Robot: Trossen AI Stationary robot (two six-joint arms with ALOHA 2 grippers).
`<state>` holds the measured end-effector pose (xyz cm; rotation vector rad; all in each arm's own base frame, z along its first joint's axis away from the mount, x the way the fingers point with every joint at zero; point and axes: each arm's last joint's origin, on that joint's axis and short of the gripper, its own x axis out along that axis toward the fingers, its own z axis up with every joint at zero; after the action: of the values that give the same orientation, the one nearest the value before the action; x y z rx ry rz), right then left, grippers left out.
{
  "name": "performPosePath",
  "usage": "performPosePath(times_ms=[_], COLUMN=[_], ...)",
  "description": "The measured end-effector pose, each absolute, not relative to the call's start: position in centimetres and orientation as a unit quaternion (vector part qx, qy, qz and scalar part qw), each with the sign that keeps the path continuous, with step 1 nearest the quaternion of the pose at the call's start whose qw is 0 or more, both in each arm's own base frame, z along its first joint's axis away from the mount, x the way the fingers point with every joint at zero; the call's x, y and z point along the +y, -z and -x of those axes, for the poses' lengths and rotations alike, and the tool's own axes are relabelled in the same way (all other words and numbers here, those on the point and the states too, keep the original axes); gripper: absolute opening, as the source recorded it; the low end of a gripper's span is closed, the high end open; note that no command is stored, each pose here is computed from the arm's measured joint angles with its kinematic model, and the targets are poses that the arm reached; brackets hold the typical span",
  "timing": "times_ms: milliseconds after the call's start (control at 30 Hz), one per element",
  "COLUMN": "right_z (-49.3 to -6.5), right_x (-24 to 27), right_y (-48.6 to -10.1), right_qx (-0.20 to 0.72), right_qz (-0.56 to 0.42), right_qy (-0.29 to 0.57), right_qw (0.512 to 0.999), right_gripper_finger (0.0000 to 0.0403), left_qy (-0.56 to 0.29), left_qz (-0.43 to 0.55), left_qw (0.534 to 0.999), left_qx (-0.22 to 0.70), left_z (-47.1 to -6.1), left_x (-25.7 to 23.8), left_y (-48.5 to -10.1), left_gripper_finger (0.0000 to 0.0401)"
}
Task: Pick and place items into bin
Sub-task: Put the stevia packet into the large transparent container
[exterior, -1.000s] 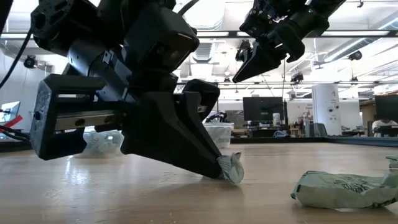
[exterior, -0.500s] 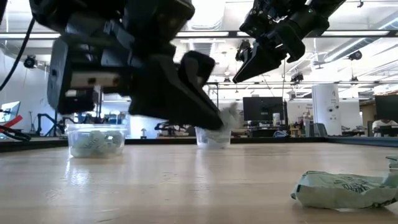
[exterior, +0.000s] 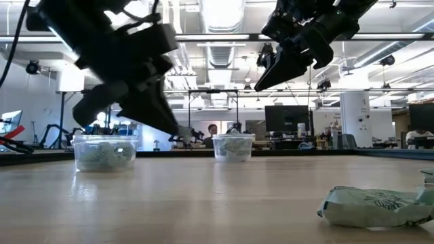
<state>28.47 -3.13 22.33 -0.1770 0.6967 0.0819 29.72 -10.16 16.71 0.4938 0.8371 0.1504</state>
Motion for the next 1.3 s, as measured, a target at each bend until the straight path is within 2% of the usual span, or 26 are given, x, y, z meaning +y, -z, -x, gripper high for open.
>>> performPosePath(times_ms=[200, 467, 733, 1000, 1300], right_z=[-28.4, -28.4, -28.3, -28.3, -28.3], right_x=[-3.1, -3.1, -3.1, -3.1, -3.1], right_y=[-22.3, -22.1, -22.0, -22.0, -22.0], right_qx=[0.342, 0.344, 0.345, 0.345, 0.345], right_qz=[0.087, 0.086, 0.086, 0.086, 0.086], right_qy=[-0.040, -0.040, -0.040, -0.040, -0.040], right_qw=[0.935, 0.934, 0.934, 0.934, 0.934], right_gripper_finger=[0.0077, 0.0069, 0.0067, 0.0075, 0.0065], left_qy=[-0.146, -0.180, -0.222, -0.183, -0.180], left_qz=[-0.225, -0.183, -0.109, -0.063, -0.067], left_qw=[0.875, 0.891, 0.888, 0.894, 0.889], left_qx=[0.403, 0.374, 0.388, 0.405, 0.415], left_z=[-26.5, -22.6, -18.6, -17.5, -17.6], left_x=[-8.6, -6.9, -5.4, -5.2, -5.3], left_y=[-16.9, -17.6, -17.0, -16.6, -16.2], left_gripper_finger=[0.0001, 0.0001, 0.0001, 0.0001, 0.0001])
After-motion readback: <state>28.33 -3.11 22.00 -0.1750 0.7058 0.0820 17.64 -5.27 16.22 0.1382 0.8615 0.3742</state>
